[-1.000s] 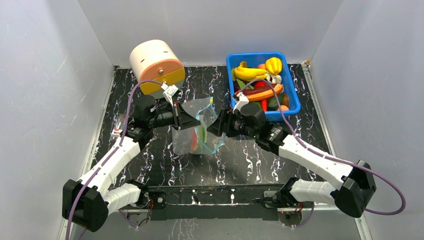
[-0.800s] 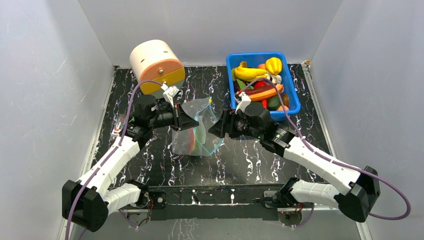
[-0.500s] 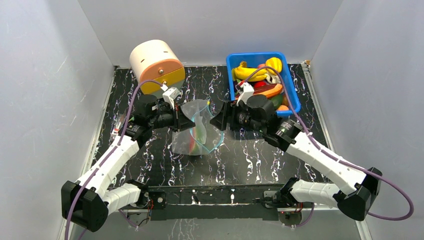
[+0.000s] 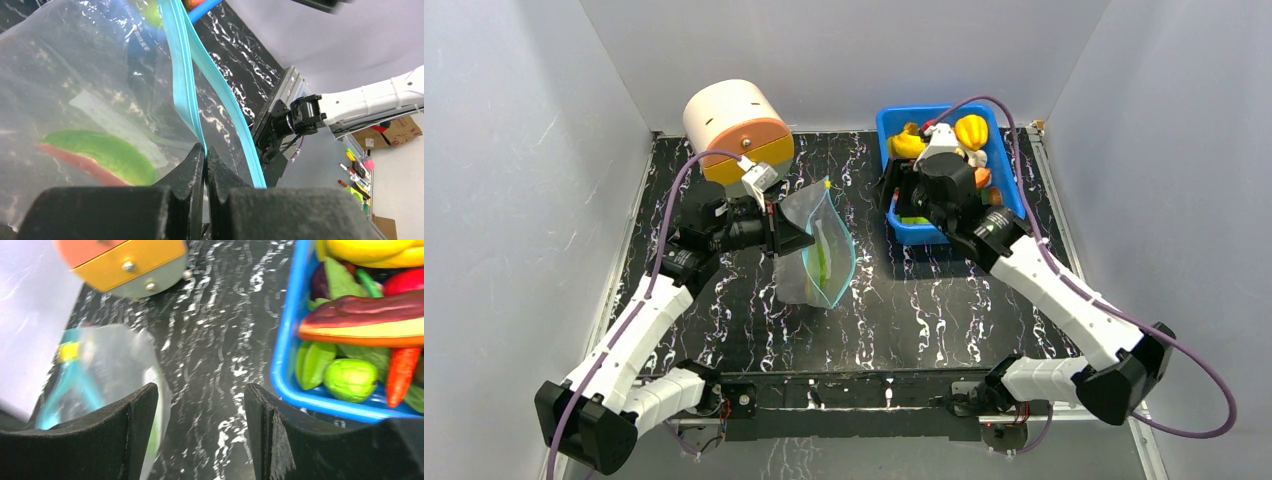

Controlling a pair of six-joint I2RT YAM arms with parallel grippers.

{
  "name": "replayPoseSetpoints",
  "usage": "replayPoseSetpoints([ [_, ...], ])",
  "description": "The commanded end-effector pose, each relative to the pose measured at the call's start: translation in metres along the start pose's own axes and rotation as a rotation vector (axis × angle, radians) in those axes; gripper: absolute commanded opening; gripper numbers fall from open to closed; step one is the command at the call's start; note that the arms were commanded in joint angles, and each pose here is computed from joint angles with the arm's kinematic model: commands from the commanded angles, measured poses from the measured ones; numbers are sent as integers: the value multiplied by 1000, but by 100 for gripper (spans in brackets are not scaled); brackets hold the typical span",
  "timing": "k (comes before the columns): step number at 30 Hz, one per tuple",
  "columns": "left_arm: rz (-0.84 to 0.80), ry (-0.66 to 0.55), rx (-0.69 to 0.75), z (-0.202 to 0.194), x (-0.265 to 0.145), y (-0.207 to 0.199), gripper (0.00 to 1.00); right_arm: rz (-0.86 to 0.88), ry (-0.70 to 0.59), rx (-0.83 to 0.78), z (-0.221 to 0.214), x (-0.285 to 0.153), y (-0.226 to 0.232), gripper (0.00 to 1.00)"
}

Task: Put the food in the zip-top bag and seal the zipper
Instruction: Pick up the fake vegetable from the bin.

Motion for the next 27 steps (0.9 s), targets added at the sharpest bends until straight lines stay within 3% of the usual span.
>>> replayPoseSetpoints([
  [1, -87, -50, 61, 10, -6, -21, 0, -126, -21, 70, 13, 23, -47, 61],
  [6, -101, -3, 45, -3, -2, -14, 0, -276, -10, 209, 4, 43, -105, 61],
  [12, -8, 21, 94, -11, -5, 2, 0, -453, -56, 375, -2, 58, -161, 61],
  [21, -40, -2, 58, -8, -12, -13, 0, -598, -103, 688, -25, 77, -188, 62],
  [27, -90, -58, -80, -10, -7, -16, 0, -728, -120, 804, -38, 85, -208, 62],
])
Point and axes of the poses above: each gripper's point midway between its finger pads, its own x axis out along the fingers, its own y axis along the line the jaws close on, z = x × y, the point moved 3 cm from there along -x, back along the fingers, and after that the axes turned 8 degrees about -x, right-handed, at the moved point
